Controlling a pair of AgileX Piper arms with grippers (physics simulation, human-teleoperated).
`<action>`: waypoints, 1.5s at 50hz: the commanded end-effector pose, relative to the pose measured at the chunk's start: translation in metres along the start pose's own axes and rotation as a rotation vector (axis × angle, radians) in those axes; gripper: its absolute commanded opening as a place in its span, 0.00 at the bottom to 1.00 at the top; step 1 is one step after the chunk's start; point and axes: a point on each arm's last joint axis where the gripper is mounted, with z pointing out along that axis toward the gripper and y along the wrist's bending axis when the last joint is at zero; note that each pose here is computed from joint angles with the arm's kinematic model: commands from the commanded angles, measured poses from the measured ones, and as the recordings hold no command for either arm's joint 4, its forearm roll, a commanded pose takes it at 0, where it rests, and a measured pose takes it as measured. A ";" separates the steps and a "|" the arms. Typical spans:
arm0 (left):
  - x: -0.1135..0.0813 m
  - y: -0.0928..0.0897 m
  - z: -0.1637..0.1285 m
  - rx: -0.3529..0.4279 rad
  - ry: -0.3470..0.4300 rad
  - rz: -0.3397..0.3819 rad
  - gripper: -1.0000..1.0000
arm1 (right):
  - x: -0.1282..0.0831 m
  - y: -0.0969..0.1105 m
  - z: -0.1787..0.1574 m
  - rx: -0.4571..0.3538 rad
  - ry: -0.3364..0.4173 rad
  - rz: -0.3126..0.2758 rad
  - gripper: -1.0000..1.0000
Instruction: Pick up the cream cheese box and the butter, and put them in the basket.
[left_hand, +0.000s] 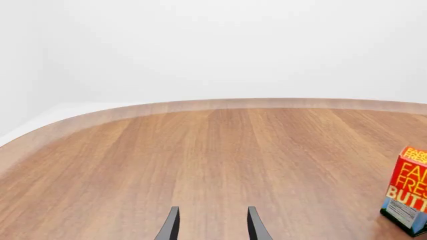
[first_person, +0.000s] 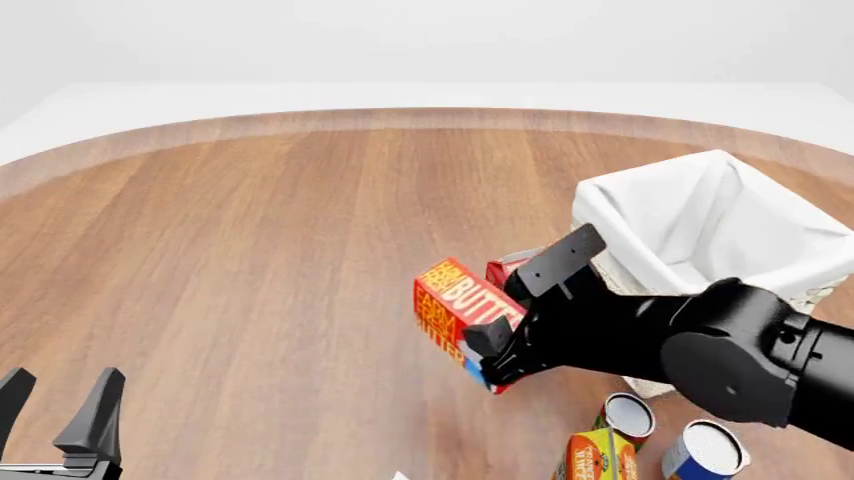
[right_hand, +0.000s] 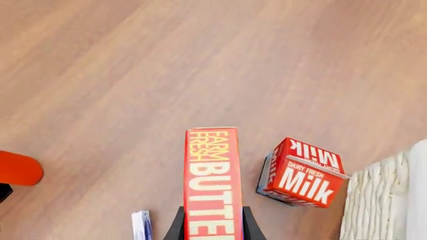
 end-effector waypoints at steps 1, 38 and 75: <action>0.000 0.000 0.000 0.000 0.000 0.000 1.00 | -0.021 -0.002 -0.032 0.006 -0.072 -0.031 0.00; 0.000 0.000 0.000 0.000 0.000 0.000 1.00 | -0.053 -0.023 -0.098 0.106 -0.236 -0.075 0.00; 0.000 0.000 0.000 0.000 0.000 0.000 1.00 | -0.053 -0.067 -0.164 0.365 -0.361 0.094 0.00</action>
